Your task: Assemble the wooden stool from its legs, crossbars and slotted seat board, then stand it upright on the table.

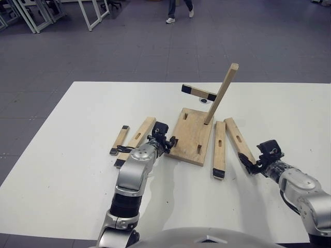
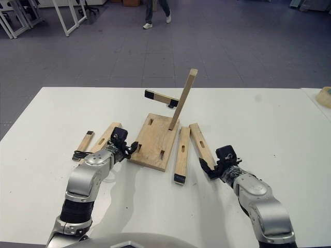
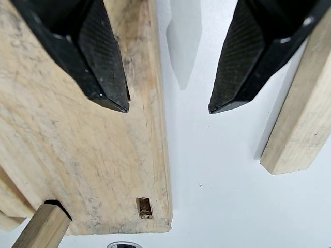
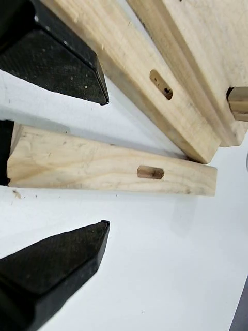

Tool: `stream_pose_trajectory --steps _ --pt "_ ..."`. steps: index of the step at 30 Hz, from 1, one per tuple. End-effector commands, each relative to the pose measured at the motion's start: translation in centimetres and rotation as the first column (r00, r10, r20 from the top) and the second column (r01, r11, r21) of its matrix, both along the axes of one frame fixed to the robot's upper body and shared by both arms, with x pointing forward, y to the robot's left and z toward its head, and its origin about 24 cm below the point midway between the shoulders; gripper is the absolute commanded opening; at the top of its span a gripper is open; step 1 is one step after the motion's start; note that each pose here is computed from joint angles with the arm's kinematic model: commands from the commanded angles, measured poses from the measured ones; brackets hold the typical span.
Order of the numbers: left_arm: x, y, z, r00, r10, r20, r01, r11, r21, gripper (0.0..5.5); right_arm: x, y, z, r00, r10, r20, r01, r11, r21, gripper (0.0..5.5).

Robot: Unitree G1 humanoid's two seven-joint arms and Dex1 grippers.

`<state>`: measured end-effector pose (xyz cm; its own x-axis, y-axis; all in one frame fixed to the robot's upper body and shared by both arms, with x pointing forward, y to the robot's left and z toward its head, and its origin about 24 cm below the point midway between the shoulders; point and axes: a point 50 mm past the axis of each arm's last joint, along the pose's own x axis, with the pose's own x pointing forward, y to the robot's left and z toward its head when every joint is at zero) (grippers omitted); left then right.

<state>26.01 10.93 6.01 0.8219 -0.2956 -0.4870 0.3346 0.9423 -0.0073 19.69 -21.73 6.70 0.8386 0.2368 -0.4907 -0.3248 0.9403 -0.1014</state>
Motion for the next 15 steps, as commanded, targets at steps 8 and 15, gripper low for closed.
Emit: stream_pose_trajectory --steps 8,15 --pt "-0.2 3.0 -0.5 0.996 0.058 0.061 -0.062 0.996 0.069 2.86 -1.0 -0.4 -4.4 0.992 -0.086 -0.097 0.09 0.995 0.034 3.94" --pt "-1.5 3.0 -5.5 0.997 -0.072 -0.032 0.077 0.981 0.176 2.86 -0.8 -0.4 -5.5 0.979 -0.162 -0.124 0.18 0.971 0.155 2.67"
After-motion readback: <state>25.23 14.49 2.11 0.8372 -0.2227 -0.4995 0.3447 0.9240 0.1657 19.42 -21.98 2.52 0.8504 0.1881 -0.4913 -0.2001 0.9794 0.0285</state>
